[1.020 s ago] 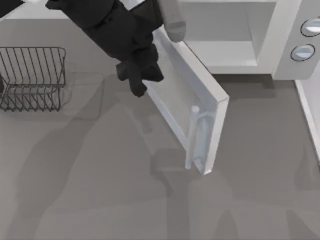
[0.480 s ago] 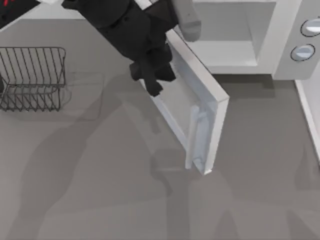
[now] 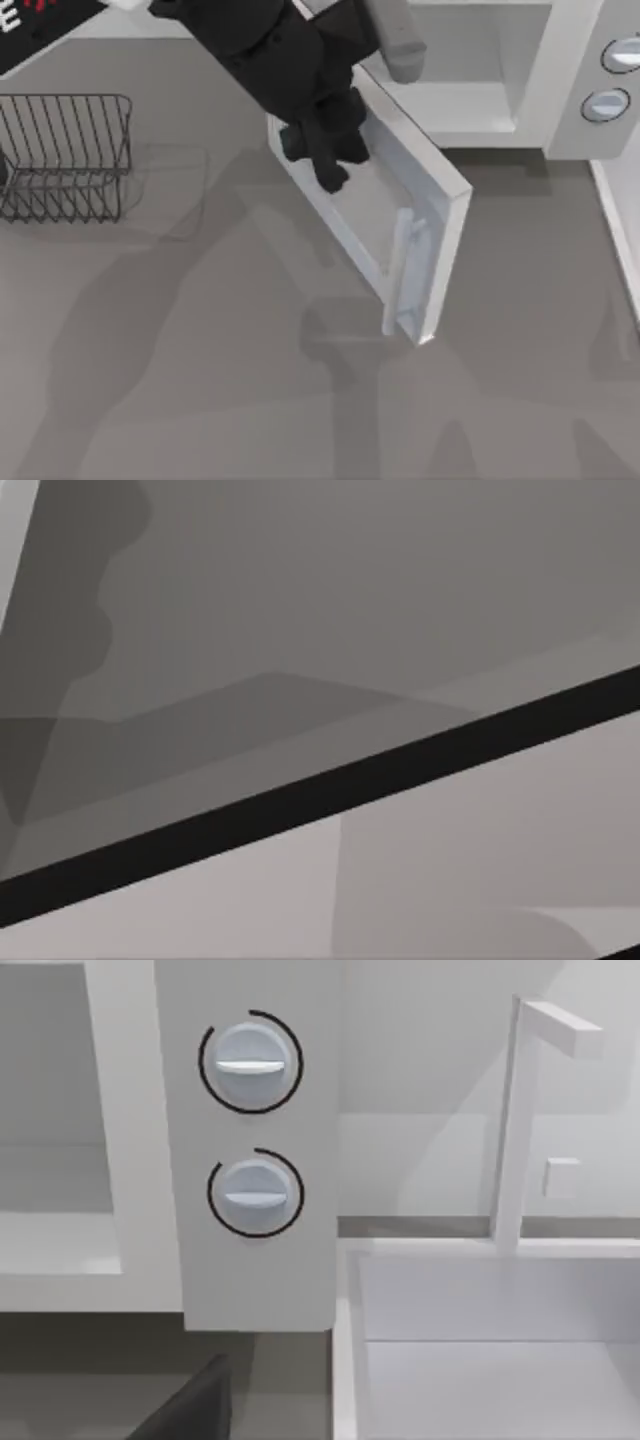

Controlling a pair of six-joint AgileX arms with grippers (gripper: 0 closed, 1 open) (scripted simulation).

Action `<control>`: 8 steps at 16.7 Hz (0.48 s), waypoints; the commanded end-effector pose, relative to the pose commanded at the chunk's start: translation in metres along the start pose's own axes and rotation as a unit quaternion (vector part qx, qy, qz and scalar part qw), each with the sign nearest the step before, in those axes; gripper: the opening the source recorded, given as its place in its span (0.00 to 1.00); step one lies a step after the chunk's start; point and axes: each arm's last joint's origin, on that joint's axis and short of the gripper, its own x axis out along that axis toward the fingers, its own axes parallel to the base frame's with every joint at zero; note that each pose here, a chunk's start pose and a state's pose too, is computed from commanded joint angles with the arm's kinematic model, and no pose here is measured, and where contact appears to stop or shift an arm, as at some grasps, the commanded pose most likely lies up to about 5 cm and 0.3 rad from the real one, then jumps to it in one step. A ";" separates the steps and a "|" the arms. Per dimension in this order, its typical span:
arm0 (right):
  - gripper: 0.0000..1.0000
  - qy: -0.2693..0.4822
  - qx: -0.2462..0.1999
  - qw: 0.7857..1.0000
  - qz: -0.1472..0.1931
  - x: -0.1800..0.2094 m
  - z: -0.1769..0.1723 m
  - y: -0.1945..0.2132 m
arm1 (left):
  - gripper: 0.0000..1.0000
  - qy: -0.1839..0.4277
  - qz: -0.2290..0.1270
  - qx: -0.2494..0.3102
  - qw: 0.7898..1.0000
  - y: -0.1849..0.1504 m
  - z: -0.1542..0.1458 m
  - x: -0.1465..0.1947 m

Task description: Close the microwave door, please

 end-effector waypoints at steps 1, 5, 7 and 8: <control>1.00 0.000 0.000 1.000 0.000 0.000 0.000 0.000 | 0.00 -0.001 0.001 0.001 1.000 -0.001 0.003 0.001; 1.00 0.000 0.000 1.000 0.000 0.000 0.000 0.000 | 0.00 -0.002 0.002 0.000 1.000 -0.001 0.002 0.000; 1.00 0.000 0.000 1.000 0.000 0.000 0.000 0.000 | 0.00 -0.002 0.003 0.001 1.000 -0.001 0.006 0.002; 1.00 0.000 0.000 1.000 0.000 0.000 0.000 0.000 | 0.00 -0.002 0.002 0.001 1.000 -0.002 0.009 0.004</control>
